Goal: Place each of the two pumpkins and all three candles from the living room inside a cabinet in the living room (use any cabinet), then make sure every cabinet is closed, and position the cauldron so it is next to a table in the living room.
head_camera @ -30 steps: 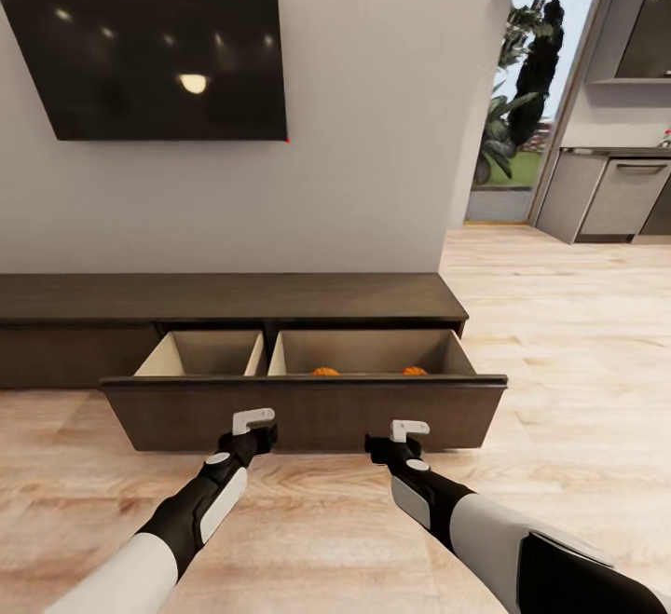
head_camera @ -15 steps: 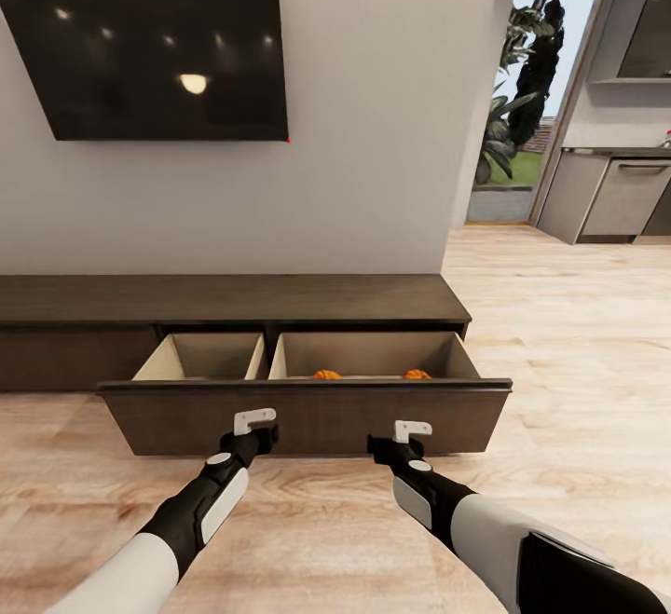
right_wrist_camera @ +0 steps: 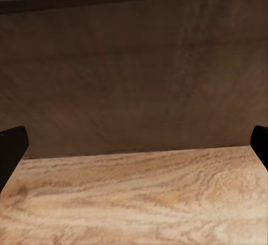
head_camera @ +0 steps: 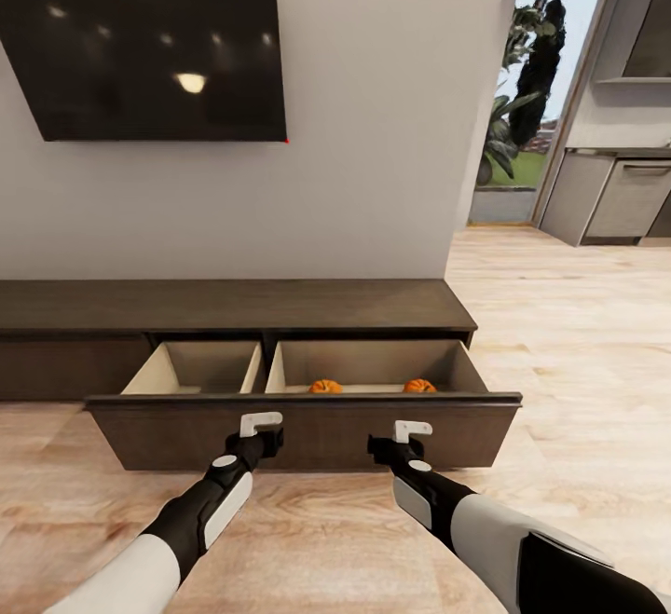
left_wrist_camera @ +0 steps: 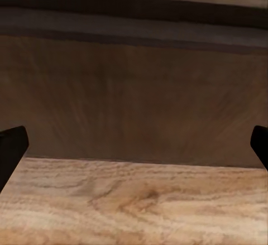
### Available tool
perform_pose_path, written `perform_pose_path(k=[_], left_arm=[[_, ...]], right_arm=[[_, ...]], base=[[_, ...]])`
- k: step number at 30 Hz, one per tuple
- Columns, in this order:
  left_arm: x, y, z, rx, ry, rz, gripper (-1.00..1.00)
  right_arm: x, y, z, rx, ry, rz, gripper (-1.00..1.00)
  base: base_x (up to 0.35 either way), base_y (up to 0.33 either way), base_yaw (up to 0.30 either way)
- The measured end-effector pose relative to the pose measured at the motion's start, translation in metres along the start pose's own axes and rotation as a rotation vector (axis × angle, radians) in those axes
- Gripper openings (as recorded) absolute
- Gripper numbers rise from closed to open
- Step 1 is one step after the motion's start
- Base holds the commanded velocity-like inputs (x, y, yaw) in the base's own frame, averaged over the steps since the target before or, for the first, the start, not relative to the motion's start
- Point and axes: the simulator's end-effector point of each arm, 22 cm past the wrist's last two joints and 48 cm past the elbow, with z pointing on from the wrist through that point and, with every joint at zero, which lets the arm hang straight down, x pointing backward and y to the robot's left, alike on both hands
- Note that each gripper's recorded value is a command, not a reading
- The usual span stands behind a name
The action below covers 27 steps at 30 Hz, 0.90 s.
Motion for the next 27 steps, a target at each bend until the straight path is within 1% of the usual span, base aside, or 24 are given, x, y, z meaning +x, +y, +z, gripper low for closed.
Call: perform_pose_path(k=[3,10,27], left_arm=[[0.001,-0.002,0.000,0.003,0.002,0.001,1.00],[0.000,-0.002,0.000,0.003,0.001,0.003,1.00],[0.000,-0.002,0.000,0.004,-0.001,0.002,1.00]], right_arm=[[0.004,0.000,-0.001,0.000,0.006,0.000,1.00],[0.010,-0.001,-0.002,0.001,0.012,-0.001,1.00],[0.010,-0.001,-0.002,0.001,0.013,-0.001,1.00]], base=[[0.042,0.000,0.000],[0.189,0.000,0.000],[0.008,0.000,0.000]])
